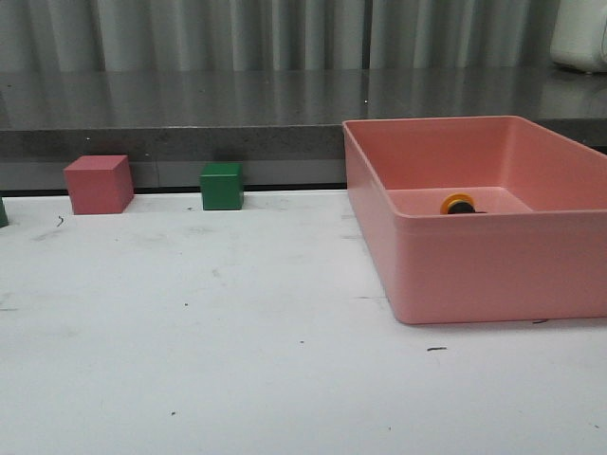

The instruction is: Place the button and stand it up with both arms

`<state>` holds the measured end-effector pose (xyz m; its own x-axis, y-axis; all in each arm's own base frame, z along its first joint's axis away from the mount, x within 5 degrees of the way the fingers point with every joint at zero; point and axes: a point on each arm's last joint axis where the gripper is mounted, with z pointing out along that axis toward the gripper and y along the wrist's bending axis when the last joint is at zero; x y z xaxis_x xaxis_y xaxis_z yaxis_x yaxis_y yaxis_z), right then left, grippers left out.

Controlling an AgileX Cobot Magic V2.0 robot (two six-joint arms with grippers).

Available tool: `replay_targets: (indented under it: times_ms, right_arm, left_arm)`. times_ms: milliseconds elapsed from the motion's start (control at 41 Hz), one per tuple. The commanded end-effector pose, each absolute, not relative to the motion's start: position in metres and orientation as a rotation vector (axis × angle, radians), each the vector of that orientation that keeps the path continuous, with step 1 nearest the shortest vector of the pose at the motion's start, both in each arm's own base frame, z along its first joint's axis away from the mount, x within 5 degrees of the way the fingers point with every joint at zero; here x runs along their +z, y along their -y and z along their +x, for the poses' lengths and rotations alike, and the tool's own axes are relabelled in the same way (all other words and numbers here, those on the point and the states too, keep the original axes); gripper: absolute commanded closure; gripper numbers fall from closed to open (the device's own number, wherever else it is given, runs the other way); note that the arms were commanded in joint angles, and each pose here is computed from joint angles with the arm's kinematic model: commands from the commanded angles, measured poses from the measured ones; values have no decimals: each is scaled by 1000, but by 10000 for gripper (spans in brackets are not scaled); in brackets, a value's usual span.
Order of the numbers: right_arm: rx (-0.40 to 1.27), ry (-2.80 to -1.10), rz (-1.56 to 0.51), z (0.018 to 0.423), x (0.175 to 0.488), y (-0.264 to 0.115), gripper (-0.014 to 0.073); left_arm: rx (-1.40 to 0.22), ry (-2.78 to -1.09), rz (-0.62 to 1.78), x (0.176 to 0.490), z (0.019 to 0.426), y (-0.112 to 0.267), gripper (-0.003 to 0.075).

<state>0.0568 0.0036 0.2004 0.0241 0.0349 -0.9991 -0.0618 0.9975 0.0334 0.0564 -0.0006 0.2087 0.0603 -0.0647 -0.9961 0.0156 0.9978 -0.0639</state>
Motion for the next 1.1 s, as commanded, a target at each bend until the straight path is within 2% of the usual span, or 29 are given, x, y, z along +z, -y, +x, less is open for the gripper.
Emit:
replay_targets:
  times_ms: [0, 610, 830, 928, 1074]
  right_arm:
    - [62, -1434, -13, 54, 211, -2, 663]
    - [62, -1434, -13, 54, 211, -2, 663]
    - [63, -1381, -8, 53, 217, -2, 663]
    - [68, -1360, -8, 50, 234, -2, 663]
    - [73, -1340, -16, 39, 276, -2, 663]
  left_arm:
    - [-84, -1413, -41, 213, 54, 1, 740]
    - [-84, -1413, -41, 213, 54, 1, 740]
    - [-85, -1391, -40, 215, 54, 1, 740]
    - [-86, -1361, -39, 224, 52, 1, 740]
    - [-88, -1301, -41, 260, 43, 1, 740]
